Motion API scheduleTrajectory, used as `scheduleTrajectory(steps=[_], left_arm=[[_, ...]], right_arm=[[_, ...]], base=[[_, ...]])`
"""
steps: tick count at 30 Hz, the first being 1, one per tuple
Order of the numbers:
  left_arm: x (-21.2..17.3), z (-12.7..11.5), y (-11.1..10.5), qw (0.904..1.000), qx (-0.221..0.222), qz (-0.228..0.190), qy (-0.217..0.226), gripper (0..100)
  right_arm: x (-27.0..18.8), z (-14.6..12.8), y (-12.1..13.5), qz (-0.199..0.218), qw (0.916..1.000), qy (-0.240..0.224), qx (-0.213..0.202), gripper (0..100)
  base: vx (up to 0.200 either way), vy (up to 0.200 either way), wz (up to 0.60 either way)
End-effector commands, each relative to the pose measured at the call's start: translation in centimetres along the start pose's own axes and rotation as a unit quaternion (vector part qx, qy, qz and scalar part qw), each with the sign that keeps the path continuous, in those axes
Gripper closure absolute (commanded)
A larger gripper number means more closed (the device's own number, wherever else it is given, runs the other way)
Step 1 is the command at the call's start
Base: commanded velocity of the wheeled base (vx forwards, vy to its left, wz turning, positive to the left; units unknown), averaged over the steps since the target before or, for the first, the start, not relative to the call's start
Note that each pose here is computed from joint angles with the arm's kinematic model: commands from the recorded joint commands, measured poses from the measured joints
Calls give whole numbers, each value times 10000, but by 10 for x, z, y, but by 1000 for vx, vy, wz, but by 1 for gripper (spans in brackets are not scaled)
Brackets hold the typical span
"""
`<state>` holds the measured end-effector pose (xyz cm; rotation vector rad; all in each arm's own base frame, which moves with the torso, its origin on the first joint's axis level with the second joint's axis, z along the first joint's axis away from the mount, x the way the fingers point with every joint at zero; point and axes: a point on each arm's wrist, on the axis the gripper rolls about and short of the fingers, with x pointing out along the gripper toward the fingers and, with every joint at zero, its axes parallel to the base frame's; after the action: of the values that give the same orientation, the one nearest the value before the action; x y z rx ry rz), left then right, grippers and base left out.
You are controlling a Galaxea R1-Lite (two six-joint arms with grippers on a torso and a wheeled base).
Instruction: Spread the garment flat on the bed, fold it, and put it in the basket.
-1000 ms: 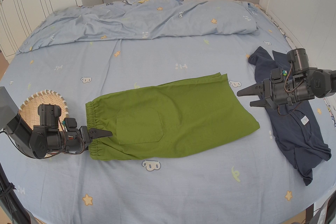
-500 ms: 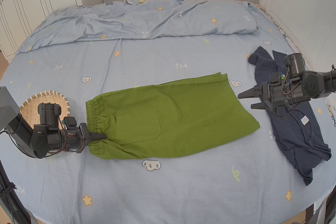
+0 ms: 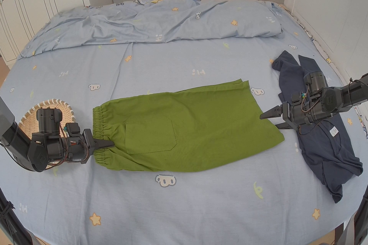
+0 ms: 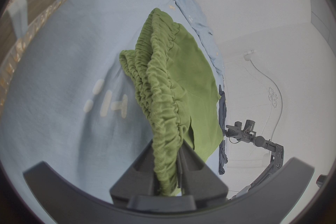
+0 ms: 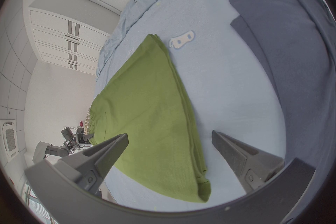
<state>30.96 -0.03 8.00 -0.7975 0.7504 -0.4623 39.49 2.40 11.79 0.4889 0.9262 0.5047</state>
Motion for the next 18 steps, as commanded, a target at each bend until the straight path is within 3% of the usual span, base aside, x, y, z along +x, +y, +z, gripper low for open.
scheduleTrajectory(steps=[1, 8, 14, 18], left_arm=[[-3, 1, -3, 10000, 46, -39, -46, 100], [-3, 1, -4, 10000, 49, -37, -44, 100], [-3, 1, -4, 10000, 52, -40, -39, 100], [-3, 1, -4, 10000, 52, -40, -39, 100]], right_arm=[[10, -1, -12, -51, 9999, 102, 109, 0], [19, -7, -11, 27, 9992, 375, 164, 0], [32, -17, 3, 390, 9962, 765, 135, 0], [30, -16, 2, 462, 9958, 769, 155, 0]], base=[[0, 0, 0], [0, 0, 0], [0, 0, 0], [0, 0, 0]])
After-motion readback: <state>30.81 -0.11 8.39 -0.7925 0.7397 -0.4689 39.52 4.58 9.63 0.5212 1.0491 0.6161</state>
